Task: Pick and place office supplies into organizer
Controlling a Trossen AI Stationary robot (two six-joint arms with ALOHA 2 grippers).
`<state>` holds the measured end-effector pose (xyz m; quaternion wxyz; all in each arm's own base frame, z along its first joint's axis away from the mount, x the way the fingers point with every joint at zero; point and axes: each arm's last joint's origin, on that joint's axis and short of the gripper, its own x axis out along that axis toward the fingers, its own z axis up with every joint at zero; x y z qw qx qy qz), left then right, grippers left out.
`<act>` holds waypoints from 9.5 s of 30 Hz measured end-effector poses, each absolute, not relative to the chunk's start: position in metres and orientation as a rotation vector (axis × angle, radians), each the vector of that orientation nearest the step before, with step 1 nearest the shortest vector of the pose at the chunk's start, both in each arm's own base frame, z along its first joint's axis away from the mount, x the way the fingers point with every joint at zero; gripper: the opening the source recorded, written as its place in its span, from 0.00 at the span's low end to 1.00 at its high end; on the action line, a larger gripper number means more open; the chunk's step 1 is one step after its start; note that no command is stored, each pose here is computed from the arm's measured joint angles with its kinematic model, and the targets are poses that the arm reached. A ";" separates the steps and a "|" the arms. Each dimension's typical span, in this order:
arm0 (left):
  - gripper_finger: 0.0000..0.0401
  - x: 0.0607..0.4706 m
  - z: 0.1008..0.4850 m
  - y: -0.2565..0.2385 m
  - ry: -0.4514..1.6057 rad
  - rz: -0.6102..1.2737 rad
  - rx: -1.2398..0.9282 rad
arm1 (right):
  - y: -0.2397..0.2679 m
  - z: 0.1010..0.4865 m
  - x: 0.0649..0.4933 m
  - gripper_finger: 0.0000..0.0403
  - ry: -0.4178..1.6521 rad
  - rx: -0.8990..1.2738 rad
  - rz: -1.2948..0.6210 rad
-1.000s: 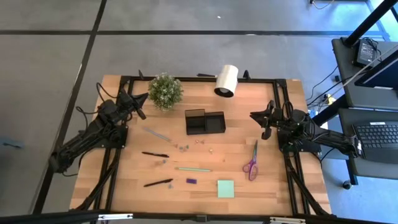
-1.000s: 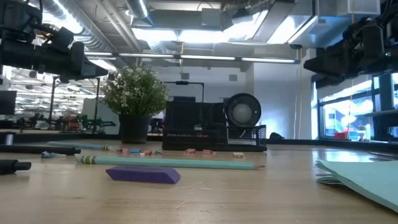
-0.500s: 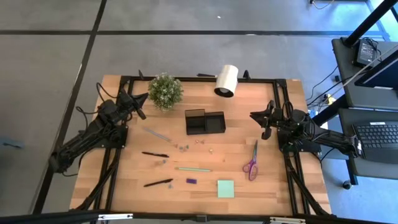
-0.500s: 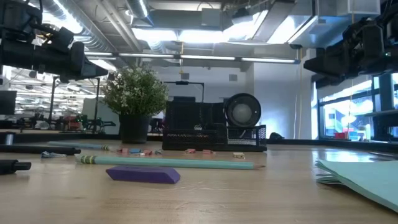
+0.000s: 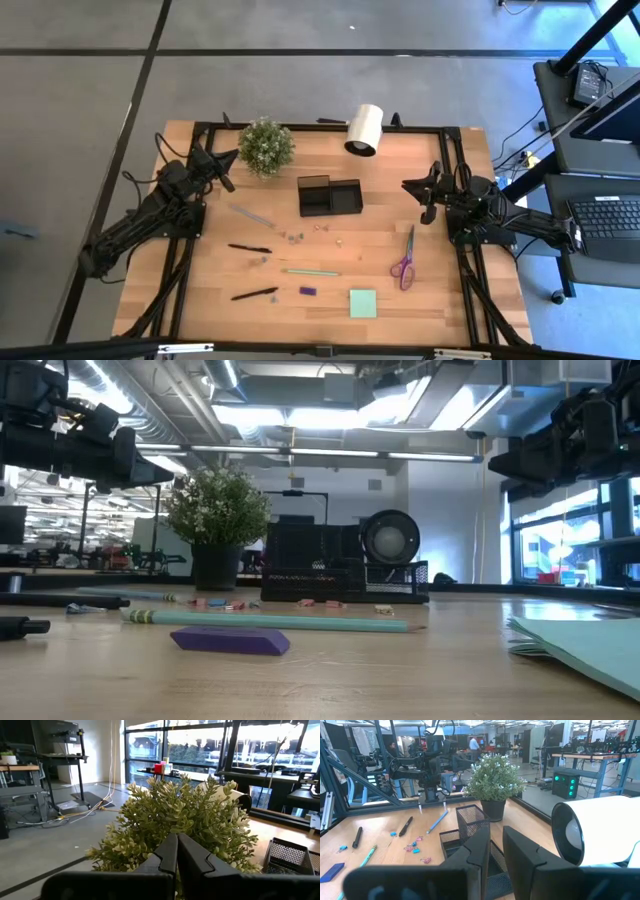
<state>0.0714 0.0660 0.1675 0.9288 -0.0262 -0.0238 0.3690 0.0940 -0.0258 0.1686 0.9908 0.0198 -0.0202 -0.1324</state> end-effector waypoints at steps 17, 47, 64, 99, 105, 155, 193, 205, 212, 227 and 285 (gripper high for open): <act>0.02 0.071 0.168 0.066 -0.049 0.756 -0.054 | -0.026 0.169 0.094 0.15 -0.041 0.040 -0.265; 0.02 0.071 0.168 0.066 -0.049 0.756 -0.054 | -0.026 0.169 0.094 0.15 -0.041 0.040 -0.266; 0.02 0.071 0.168 0.066 -0.048 0.756 -0.054 | -0.026 0.169 0.094 0.15 -0.041 0.040 -0.266; 0.22 0.073 0.189 0.060 -0.250 0.558 -0.028 | -0.026 0.169 0.094 0.15 -0.030 -0.041 -0.268; 0.25 0.071 0.220 0.047 -0.335 0.388 0.062 | -0.026 0.169 0.094 0.15 -0.030 -0.041 -0.269; 0.32 0.326 0.255 -0.175 0.621 0.034 -0.050 | -0.026 0.169 0.094 0.15 -0.041 0.043 -0.266; 0.32 0.335 0.153 -0.199 0.995 0.014 -0.035 | -0.026 0.169 0.094 0.15 -0.040 0.040 -0.266; 0.32 0.340 0.153 -0.191 0.996 0.015 -0.026 | -0.026 0.169 0.094 0.15 -0.040 0.040 -0.266; 0.32 0.339 0.153 -0.192 1.002 0.001 -0.028 | -0.026 0.168 0.094 0.15 -0.039 0.040 -0.266; 0.32 0.352 0.133 -0.202 1.029 -0.036 -0.028 | -0.026 0.168 0.094 0.15 -0.036 0.040 -0.266; 0.17 0.349 0.160 -0.216 0.941 0.000 0.045 | -0.026 0.168 0.094 0.15 -0.033 0.040 -0.267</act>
